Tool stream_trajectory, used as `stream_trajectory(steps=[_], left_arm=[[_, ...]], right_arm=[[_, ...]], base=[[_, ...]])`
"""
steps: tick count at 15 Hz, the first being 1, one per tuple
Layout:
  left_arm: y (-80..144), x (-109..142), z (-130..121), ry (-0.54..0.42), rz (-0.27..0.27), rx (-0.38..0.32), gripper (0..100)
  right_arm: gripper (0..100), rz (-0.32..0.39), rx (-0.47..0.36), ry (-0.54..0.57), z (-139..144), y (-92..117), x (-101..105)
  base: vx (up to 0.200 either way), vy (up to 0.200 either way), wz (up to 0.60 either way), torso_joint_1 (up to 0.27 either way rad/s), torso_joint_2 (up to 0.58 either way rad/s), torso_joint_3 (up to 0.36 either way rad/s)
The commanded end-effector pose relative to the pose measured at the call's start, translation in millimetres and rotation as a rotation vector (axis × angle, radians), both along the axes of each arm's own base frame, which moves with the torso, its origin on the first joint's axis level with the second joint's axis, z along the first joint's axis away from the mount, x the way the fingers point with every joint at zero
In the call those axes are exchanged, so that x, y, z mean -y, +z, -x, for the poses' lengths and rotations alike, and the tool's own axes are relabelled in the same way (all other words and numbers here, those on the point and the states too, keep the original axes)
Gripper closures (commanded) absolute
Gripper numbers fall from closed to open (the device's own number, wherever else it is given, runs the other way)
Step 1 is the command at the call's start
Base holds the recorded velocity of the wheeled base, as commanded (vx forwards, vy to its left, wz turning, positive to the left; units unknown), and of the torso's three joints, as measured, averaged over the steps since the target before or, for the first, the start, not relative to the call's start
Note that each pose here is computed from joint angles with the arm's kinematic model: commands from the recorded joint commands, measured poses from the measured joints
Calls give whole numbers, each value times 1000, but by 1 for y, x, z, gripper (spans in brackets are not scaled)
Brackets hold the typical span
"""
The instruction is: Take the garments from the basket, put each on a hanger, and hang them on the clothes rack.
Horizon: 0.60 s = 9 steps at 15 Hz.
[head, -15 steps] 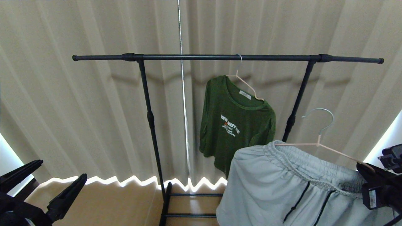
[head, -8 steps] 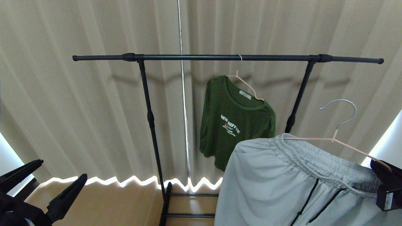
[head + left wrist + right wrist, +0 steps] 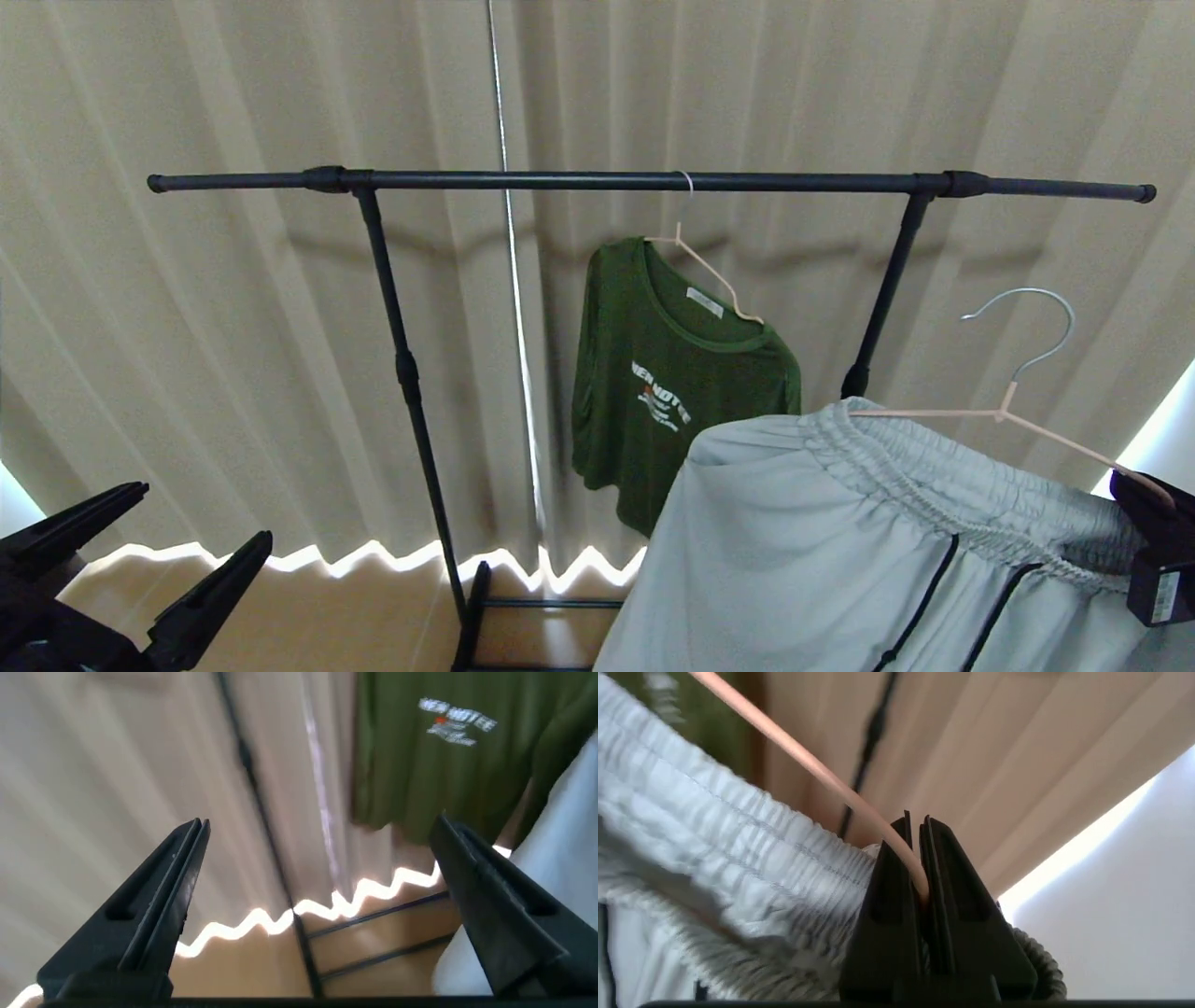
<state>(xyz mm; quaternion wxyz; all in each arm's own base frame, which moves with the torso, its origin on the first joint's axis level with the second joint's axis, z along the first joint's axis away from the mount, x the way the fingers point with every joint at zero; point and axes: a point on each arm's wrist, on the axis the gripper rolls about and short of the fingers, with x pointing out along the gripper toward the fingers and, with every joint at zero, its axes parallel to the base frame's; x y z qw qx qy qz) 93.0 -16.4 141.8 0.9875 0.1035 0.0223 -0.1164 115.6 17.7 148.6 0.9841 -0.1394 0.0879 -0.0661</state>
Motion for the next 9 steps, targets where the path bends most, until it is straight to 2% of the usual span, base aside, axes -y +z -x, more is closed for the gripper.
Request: stream_trajectory(steps=[1, 5, 9], left_arm=[[0, 0, 0, 1, 0, -2, 0], [-1, 0, 0, 1, -1, -7, 0], [-5, 0, 1, -3, -7, -18, 0]], right_arm=[[100, -3, -3, 0, -1, 0, 0], [100, -3, 8, -7, 0, 2, 1], [100, -5, 49, -153, 3, 8, 18]], base=[[200, -200, 0, 2, 2, -2], [200, -200, 0, 6, 0, 2], [0, 0, 0, 0, 0, 0]])
